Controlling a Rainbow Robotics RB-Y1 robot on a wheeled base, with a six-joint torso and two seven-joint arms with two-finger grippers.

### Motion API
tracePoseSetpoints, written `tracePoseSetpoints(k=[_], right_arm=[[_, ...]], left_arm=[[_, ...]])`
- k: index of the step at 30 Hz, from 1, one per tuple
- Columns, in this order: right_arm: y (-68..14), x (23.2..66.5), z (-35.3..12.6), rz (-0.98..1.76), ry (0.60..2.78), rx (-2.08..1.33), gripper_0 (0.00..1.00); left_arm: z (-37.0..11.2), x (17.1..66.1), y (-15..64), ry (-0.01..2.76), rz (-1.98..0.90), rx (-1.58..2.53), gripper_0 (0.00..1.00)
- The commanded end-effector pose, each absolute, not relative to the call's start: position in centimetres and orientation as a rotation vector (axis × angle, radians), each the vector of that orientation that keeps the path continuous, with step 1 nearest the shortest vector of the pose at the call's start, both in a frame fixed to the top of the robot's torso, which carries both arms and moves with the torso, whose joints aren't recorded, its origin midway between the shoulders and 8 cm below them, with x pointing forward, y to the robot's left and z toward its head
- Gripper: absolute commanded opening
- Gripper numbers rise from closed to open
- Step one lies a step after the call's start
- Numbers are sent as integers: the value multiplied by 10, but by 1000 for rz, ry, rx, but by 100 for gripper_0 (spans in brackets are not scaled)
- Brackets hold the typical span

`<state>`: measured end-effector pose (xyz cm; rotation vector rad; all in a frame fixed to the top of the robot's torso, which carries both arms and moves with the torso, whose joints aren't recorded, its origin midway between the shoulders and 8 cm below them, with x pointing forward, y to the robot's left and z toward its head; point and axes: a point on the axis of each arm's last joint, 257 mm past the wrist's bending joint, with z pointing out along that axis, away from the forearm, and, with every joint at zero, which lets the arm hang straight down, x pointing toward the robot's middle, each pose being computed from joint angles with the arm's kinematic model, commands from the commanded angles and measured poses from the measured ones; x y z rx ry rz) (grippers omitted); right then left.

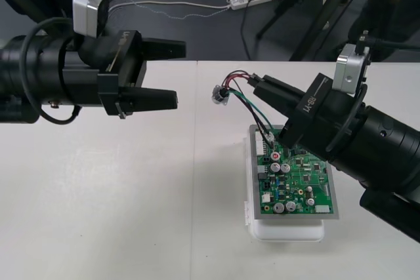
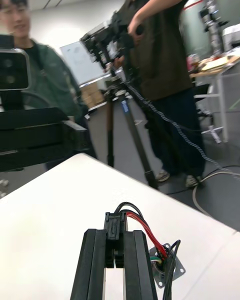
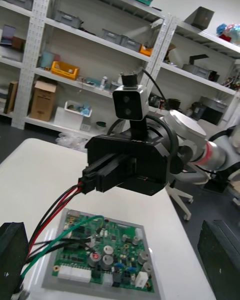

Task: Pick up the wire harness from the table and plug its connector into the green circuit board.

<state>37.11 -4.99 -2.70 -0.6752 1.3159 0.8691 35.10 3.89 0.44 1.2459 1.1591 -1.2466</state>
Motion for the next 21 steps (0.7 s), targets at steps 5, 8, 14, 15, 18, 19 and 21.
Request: tracePoseSetpoints(k=[5, 8, 14, 15, 18, 19, 21], right_arm=[[-59, 344, 9, 909, 1290, -853, 0], [-63, 335, 13, 938, 1284, -884, 0], [-62, 321, 23, 997, 1257, -914, 0], [-61, 319, 27, 1011, 1245, -909, 0], [-58, 316, 35, 1029, 1217, -904, 0], [-56, 314, 37, 1035, 1207, -904, 0], [-54, 312, 37, 1043, 1195, -911, 0]], left_arm=[[17, 315, 7, 973, -1273, 1369, 100], [14, 317, 5, 942, -1224, 1388, 100], [12, 316, 3, 924, -1209, 1401, 100], [12, 315, 2, 921, -1215, 1401, 100], [13, 314, 0, 910, -1219, 1398, 100], [14, 313, -2, 902, -1222, 1397, 100], [15, 312, -3, 895, -1225, 1392, 100]])
